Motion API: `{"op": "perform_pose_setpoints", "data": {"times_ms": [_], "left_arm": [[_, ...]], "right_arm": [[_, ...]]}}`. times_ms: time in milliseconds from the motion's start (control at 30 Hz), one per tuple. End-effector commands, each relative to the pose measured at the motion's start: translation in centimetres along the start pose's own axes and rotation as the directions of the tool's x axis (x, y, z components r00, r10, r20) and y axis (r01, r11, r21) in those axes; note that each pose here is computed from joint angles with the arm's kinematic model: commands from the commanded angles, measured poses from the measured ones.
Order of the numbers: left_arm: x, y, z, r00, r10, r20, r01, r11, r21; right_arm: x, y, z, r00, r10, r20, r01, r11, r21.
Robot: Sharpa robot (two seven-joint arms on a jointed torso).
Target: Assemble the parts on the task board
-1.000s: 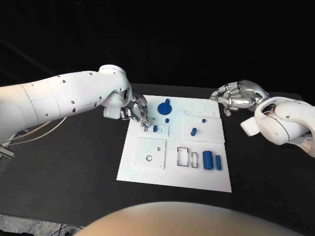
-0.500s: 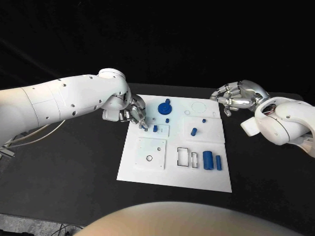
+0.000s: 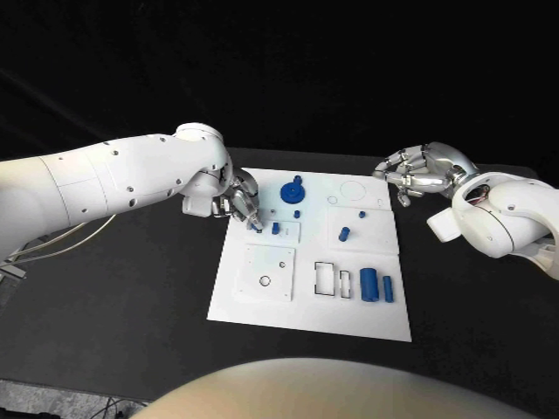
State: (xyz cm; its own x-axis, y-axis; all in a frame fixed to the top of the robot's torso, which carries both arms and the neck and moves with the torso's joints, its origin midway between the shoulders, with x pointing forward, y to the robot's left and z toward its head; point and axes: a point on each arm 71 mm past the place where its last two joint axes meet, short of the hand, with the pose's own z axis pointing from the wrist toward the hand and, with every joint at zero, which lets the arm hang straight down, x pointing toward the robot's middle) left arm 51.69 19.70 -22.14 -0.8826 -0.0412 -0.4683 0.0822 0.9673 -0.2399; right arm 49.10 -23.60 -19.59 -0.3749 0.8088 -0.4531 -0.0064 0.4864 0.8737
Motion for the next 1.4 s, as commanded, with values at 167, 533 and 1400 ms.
{"op": "perform_pose_setpoints", "data": {"times_ms": [167, 533, 1400], "left_arm": [[0.26, -0.3, 0.04, 1.0, 0.017, -0.014, -0.017, 1.0, 0.014], [0.38, -0.29, 0.18, 1.0, 0.017, -0.013, -0.017, 1.0, 0.014], [0.44, -0.29, 0.46, 0.999, 0.031, -0.03, -0.031, 1.0, 0.002]], "right_arm": [[0.12, 0.1, 0.01, 1.0, -0.005, -0.007, 0.005, 1.0, -0.01], [0.12, 0.09, 0.01, 1.0, -0.005, -0.008, 0.005, 1.0, -0.01], [0.21, 0.17, 0.03, 1.0, -0.004, -0.009, 0.004, 1.0, -0.013]]}}
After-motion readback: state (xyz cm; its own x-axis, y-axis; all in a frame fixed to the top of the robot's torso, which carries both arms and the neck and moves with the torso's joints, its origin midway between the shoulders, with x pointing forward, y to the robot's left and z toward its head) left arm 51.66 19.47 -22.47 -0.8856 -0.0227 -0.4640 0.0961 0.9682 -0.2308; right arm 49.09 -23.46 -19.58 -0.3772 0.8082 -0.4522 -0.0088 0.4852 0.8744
